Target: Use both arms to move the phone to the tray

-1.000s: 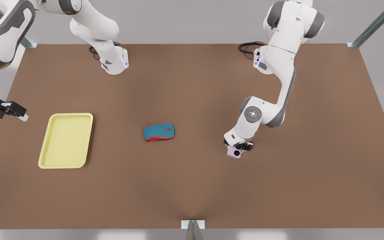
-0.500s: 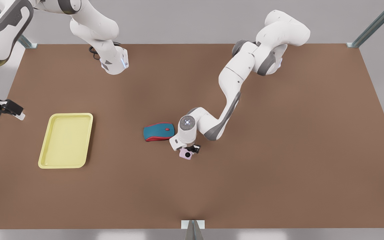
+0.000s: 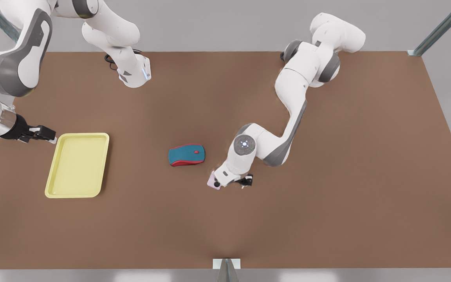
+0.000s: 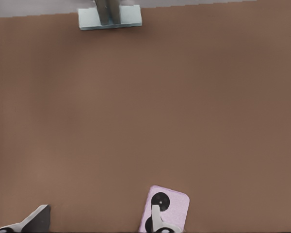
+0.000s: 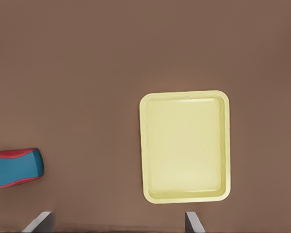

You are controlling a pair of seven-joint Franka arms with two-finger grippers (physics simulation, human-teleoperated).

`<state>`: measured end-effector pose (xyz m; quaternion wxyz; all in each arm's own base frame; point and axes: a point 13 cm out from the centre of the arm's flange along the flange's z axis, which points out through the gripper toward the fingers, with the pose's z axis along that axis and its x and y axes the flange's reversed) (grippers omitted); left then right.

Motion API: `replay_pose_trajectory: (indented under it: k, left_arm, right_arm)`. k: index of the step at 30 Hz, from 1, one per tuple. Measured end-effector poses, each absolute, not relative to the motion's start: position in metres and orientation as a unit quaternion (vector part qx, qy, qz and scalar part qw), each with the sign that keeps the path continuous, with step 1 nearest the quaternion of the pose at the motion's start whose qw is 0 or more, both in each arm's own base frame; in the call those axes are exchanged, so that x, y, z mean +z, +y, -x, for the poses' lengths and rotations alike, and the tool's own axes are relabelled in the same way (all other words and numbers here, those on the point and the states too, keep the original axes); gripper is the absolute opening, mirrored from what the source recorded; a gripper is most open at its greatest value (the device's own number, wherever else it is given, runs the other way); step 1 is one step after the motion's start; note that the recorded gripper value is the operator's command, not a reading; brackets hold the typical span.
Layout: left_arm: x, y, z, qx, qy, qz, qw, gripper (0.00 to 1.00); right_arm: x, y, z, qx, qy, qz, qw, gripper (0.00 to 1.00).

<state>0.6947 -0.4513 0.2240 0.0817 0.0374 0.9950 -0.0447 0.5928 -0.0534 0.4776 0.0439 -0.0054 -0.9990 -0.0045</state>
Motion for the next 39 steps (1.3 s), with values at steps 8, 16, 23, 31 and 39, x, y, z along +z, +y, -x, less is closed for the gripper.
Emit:
replay_pose_trajectory:
  k: [8,16,23,31,39]
  left_arm:
    - [0.491,-0.109,-0.599,-0.005,0.996,0.084,0.014,1.00]
    - [0.477,-0.082,-0.577,0.037,0.998,0.033,-0.029,1.00]
    - [0.461,-0.076,-0.568,0.045,0.997,0.002,-0.066,1.00]
    - [0.458,-0.075,-0.557,0.047,0.995,-0.023,-0.090,1.00]
    - [0.455,-0.075,-0.552,0.048,0.993,-0.038,-0.103,1.00]
  right_arm:
    - [0.368,0.147,-0.641,-0.008,-0.994,-0.078,0.081,1.00]
    - [0.221,0.367,-0.657,-0.034,-0.997,-0.028,0.057,1.00]
    - [0.156,0.416,-0.668,-0.046,-0.992,0.119,0.019,1.00]
    - [0.095,0.449,-0.667,-0.046,-0.972,0.230,-0.021,1.00]
    - [0.080,0.471,-0.665,-0.063,-0.948,0.311,-0.024,1.00]
